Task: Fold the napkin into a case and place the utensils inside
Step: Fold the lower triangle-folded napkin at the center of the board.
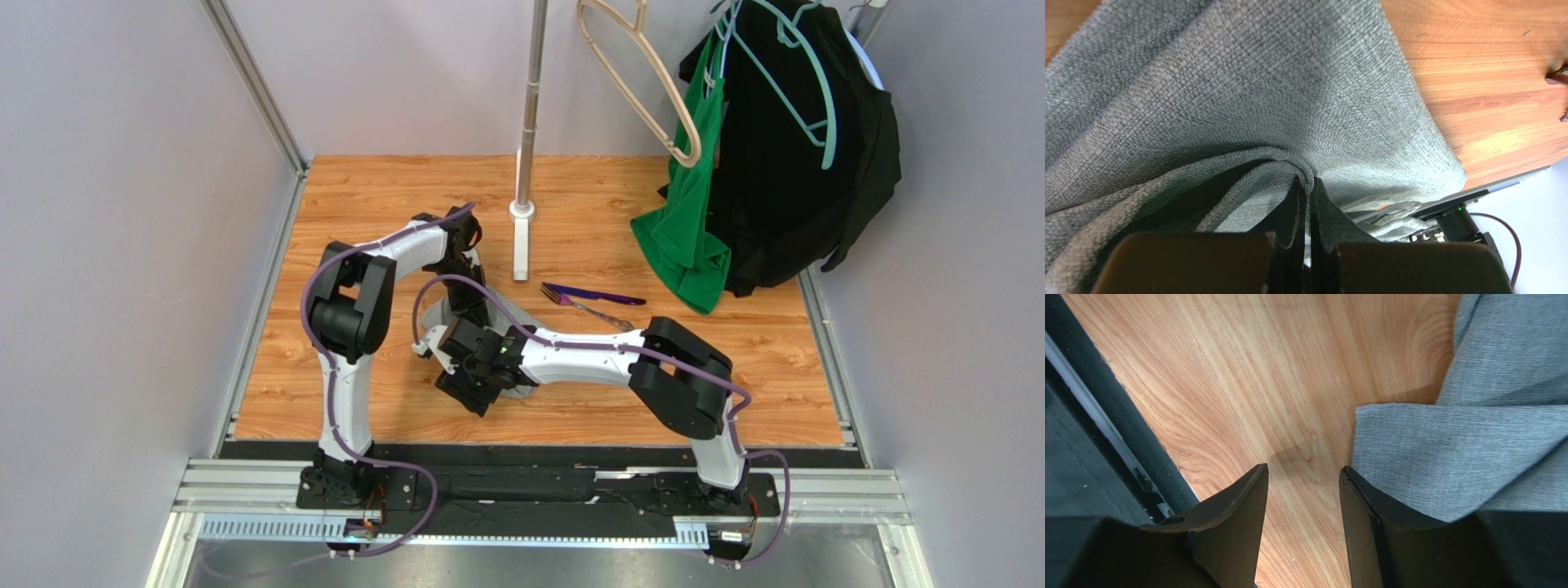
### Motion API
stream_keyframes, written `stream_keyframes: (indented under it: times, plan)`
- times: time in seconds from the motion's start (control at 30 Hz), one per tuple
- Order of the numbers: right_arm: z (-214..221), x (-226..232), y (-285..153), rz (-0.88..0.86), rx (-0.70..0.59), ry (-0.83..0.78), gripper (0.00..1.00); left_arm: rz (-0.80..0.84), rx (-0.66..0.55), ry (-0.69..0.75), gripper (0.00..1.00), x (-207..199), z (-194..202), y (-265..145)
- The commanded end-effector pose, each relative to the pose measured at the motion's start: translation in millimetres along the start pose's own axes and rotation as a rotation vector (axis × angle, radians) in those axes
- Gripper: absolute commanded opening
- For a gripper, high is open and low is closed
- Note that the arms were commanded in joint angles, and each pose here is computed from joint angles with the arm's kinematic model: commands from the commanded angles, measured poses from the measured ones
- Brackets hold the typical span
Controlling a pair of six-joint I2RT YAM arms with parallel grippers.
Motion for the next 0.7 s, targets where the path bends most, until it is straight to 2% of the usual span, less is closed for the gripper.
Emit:
stream_keyframes:
  times: [0.0, 0.17, 0.67]
  plan:
    - [-16.1, -3.4, -8.6, 0.102, -0.039, -0.052, 0.50, -0.037, -0.071, 0.031, 0.00, 8.5, -13.2, 11.2]
    - [-30.8, -9.3, -25.3, 0.133, -0.099, -0.082, 0.50, -0.024, -0.077, 0.033, 0.00, 5.2, -13.8, 8.0]
    - [-16.3, -26.5, 19.8, 0.076, -0.036, -0.054, 0.47, -0.028, -0.072, 0.040, 0.00, 7.1, -12.4, 8.4]
Point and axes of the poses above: each gripper's point midway between its finger pads, its own y axis out along the fingers, its own x axis along the line the jaws close on, z = x × y, the point moved 8 cm from there along -y, back along the fingers, and after that the axes turned 9 degrees about -y, right-handed, at the moved point
